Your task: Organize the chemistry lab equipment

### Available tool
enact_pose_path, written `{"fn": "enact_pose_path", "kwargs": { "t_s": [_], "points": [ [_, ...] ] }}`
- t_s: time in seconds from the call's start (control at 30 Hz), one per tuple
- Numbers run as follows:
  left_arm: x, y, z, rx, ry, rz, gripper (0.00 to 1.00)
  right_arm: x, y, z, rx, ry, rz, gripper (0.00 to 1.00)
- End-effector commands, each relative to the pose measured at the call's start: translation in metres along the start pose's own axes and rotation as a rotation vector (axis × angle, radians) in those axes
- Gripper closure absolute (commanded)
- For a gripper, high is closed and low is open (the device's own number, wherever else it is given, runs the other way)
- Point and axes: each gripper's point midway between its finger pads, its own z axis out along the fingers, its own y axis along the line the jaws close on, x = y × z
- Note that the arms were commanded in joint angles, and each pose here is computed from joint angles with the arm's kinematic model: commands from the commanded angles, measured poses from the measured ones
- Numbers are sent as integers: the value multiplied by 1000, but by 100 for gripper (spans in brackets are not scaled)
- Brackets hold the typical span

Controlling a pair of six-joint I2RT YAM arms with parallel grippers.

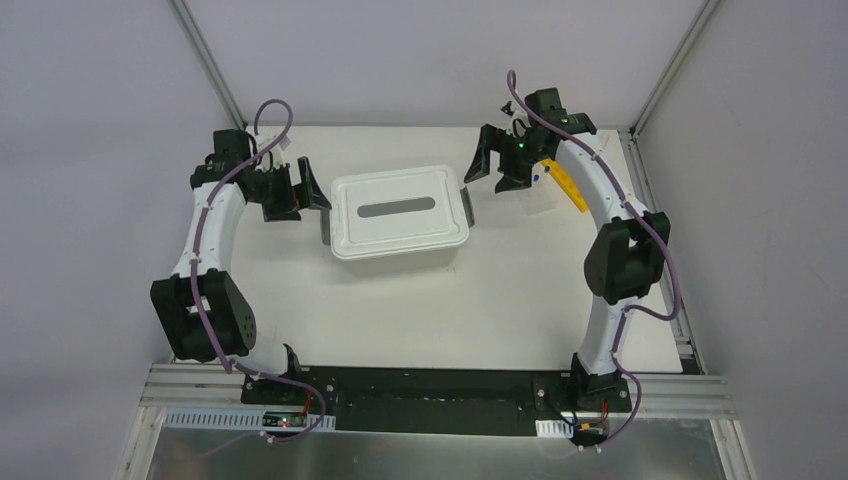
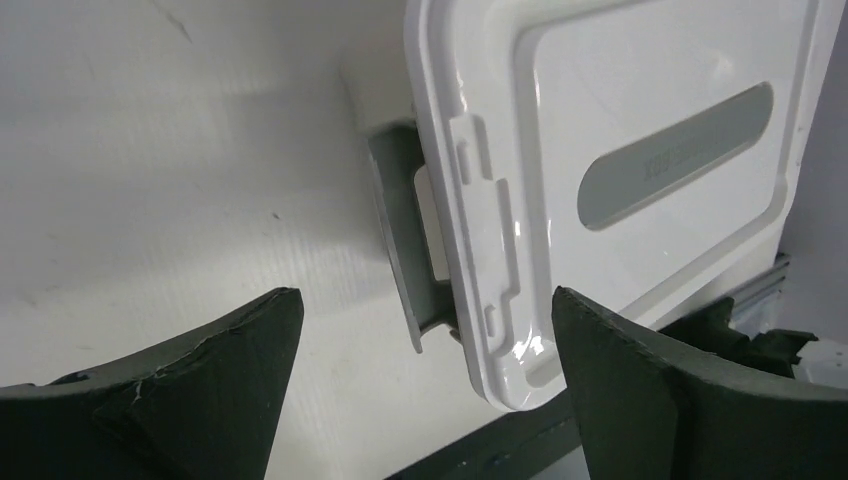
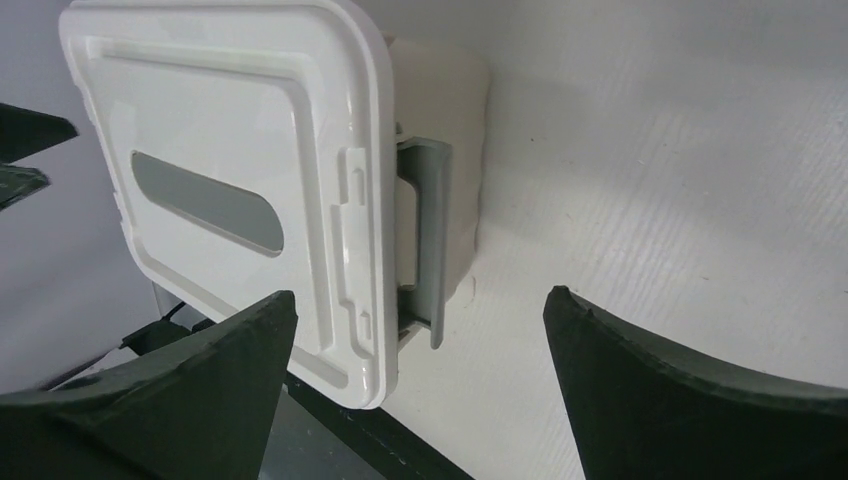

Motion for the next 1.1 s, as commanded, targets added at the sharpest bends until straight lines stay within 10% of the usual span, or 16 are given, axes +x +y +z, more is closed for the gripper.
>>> {"fn": "enact_pose_path", "kwargs": {
  "t_s": [0.0,0.4,1.07],
  "points": [
    [29,-5,13,58,50,-91,2,6,18,13,-115,38,-10,1],
    [48,-29,57,129,141,-76,12,40,21,45,-130,167,-26,7],
    [65,-32,66,-183,235,191,88,53,17,36,268,200,-239,71]
  ]
}}
